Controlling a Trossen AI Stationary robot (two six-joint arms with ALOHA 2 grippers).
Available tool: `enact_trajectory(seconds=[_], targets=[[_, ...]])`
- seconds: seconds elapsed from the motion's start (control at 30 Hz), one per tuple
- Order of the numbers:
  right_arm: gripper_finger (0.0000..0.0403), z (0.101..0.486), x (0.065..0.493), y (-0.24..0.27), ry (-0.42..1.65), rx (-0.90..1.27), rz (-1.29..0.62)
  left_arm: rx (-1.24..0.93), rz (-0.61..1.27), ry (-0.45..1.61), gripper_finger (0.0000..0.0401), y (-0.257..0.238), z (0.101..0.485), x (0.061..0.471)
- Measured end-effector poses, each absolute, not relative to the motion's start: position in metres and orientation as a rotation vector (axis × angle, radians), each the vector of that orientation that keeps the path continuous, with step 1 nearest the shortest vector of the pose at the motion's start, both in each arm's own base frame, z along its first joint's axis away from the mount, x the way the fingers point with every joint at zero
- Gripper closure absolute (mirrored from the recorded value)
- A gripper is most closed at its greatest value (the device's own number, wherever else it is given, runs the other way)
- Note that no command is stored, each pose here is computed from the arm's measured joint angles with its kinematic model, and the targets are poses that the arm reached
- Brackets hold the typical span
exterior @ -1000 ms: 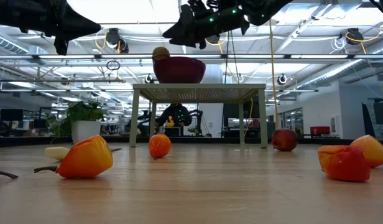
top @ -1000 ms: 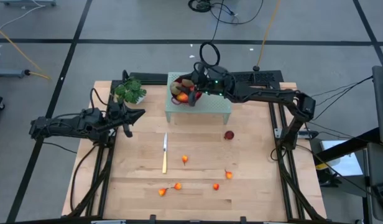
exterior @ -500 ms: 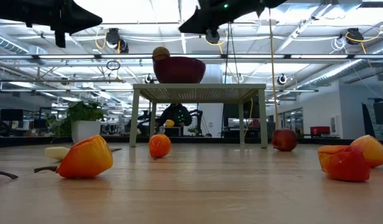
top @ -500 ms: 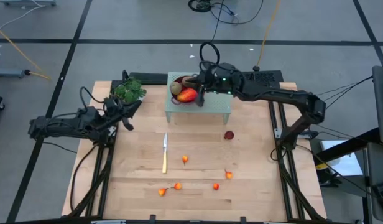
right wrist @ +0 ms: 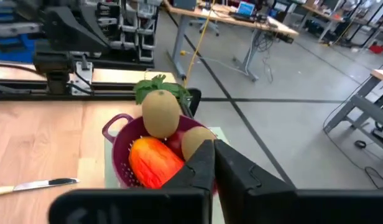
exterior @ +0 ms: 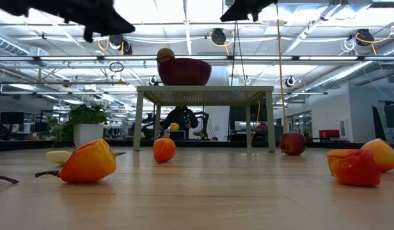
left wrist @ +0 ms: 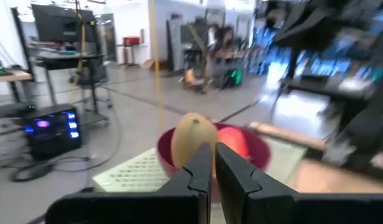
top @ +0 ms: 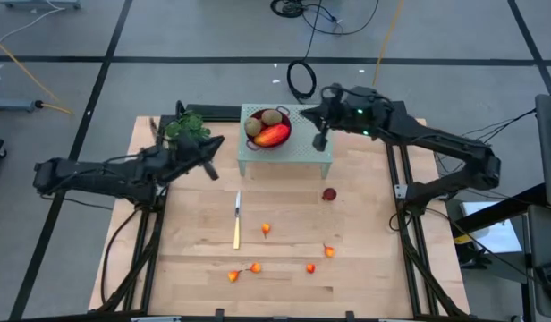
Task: Pick & Place Fruit
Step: Put the kiwi into the strainer bowl on the shelf
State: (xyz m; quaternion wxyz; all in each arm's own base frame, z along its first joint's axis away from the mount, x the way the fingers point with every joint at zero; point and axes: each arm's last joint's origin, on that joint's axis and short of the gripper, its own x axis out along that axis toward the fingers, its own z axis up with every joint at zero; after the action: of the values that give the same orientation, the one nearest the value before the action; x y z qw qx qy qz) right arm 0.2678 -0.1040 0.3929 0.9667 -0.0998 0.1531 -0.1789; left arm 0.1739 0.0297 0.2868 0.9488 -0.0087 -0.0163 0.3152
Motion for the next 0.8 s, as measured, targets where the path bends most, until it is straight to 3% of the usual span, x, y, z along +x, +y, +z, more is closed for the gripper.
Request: enact_trajectory(seconds=[0.3,0.53,0.8], targets=[[0.0399,0.375,0.21,-0.083,0.168,-0.153,-0.434,0.073,0.755,0.308,0.0382,0.063,0.299,0.213],[0.0401,0.36,0.181,-0.072,0.029,-0.167,-0.458,0.088,0.754,0.35,0.0395,0.081,0.317,0.218],[0.0402,0.356,0.167,-0.068,0.005,-0.143,-0.502,0.069,0.691,0.409,0.0399,0.092,0.309,0.229]])
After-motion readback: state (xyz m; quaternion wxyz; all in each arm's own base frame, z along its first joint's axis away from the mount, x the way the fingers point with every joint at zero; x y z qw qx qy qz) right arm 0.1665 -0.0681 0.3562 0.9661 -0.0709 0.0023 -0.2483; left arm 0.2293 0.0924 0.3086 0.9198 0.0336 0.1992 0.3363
